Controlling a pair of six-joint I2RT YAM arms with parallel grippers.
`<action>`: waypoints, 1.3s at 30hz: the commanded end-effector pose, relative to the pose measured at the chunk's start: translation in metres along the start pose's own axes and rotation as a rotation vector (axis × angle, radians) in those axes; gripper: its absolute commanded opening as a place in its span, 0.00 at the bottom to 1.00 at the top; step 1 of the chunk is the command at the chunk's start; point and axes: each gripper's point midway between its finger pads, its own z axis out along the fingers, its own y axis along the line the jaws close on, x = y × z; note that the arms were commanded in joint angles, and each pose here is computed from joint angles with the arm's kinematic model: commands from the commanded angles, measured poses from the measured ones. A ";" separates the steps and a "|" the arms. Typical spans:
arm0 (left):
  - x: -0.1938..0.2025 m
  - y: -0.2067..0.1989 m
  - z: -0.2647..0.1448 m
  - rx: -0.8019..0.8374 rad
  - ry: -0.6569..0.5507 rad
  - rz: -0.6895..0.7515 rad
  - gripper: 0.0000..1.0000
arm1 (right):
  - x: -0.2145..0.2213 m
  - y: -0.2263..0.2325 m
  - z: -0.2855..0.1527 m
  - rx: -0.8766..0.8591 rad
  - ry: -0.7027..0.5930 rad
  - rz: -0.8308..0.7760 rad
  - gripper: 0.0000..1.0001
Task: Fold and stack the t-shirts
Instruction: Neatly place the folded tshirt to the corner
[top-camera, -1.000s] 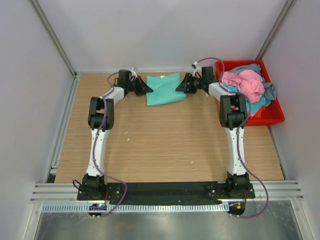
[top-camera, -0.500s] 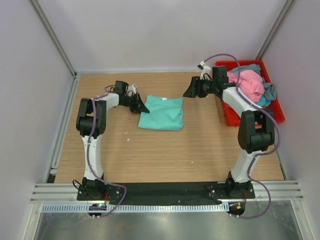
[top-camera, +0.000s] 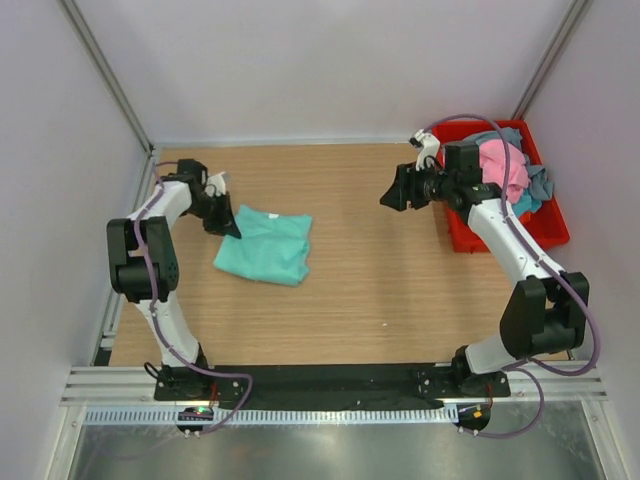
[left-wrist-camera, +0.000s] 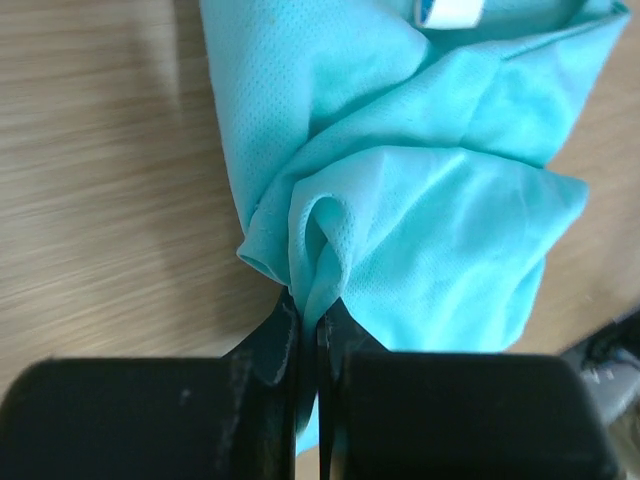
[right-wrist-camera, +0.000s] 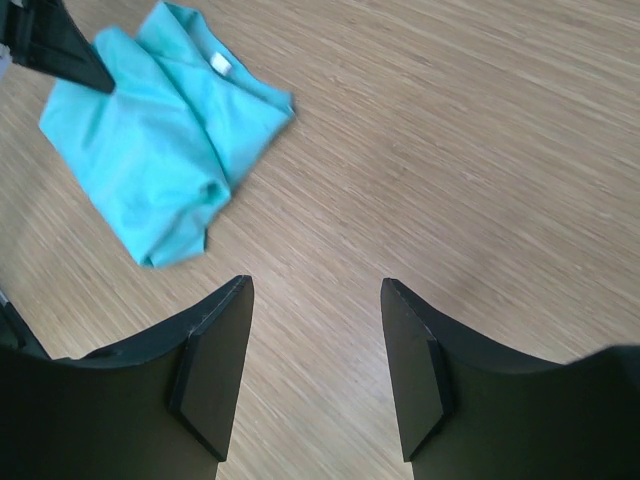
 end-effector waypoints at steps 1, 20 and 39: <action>-0.022 0.067 -0.047 -0.200 -0.079 -0.013 0.00 | -0.013 0.007 -0.017 0.029 -0.047 -0.082 0.60; -0.153 0.251 -0.104 -0.668 -0.240 -0.049 0.00 | -0.001 0.005 -0.031 0.088 -0.046 -0.098 0.60; -0.232 0.297 -0.147 -0.903 -0.541 -0.059 0.00 | 0.003 -0.005 -0.040 0.137 -0.052 -0.098 0.60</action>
